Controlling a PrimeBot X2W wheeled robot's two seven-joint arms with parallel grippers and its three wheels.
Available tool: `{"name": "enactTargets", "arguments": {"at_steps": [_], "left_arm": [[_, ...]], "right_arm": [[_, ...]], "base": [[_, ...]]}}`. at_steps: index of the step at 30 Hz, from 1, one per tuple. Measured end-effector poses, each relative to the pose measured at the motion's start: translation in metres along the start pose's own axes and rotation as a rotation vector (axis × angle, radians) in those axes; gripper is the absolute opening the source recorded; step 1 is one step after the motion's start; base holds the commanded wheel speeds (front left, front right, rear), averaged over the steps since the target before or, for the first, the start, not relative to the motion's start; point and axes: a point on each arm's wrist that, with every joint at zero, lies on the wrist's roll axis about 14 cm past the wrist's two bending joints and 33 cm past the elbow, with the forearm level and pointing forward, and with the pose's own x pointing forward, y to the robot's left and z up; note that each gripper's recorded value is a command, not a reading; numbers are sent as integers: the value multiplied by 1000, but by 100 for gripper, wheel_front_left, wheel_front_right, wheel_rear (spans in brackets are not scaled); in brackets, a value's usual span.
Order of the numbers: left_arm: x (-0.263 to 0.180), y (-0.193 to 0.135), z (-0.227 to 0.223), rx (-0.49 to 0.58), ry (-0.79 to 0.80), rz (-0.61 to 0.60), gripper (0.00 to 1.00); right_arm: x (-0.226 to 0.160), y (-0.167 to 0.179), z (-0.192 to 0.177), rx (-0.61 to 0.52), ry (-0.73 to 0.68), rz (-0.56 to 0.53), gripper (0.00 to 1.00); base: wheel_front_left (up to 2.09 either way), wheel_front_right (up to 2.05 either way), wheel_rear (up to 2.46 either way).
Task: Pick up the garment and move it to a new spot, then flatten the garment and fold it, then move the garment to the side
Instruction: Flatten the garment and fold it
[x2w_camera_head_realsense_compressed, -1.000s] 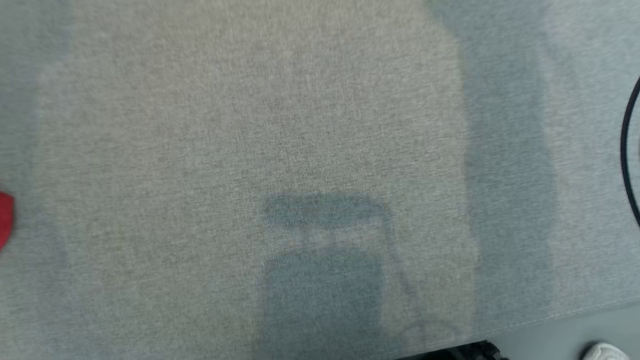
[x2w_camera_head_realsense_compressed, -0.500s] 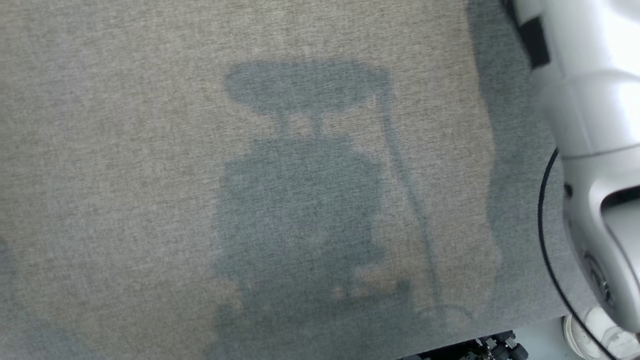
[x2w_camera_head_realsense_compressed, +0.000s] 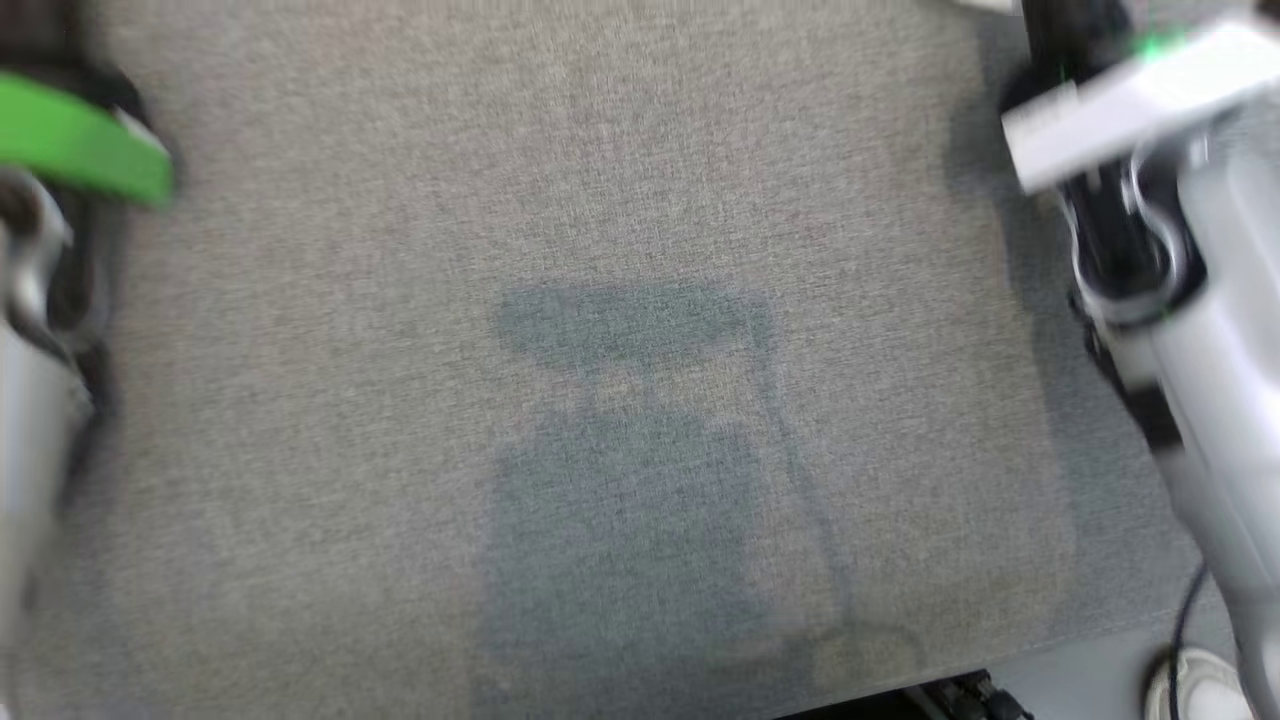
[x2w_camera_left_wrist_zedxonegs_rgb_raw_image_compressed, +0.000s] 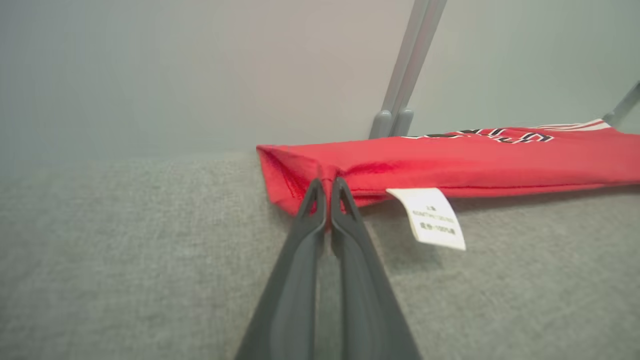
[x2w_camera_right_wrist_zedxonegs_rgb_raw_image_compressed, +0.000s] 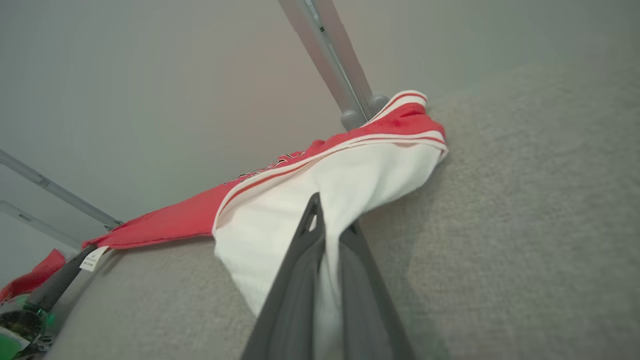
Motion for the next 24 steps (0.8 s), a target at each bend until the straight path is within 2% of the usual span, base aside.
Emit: {"name": "enactTargets", "arguments": {"at_steps": [4, 8, 13, 17, 20, 24], "left_arm": [[-58, -29, -17, -40, 57, -28, 0], [-124, -47, -31, -78, 122, -17, 0], [-206, -62, -39, -140, 174, 84, 0], [-258, -85, -41, -253, 186, 165, 0], [-277, -105, -37, -285, 192, 149, 0], [-271, -114, -23, -272, 190, 98, 0]], "right_arm": [[-68, -15, -6, 15, 39, -68, 0], [-139, -13, -14, 55, 86, -125, 0], [-212, 6, -16, 136, 93, -182, 0], [-272, 15, -27, 205, 124, -262, 0], [-295, 26, -24, 224, 121, -275, 0], [-287, 36, -8, 211, 89, -239, 0]], "base": [[0, 0, 0], [0, 0, 0], [0, 0, 0], [0, 0, 0], [0, 0, 0], [0, 0, 0]]}}
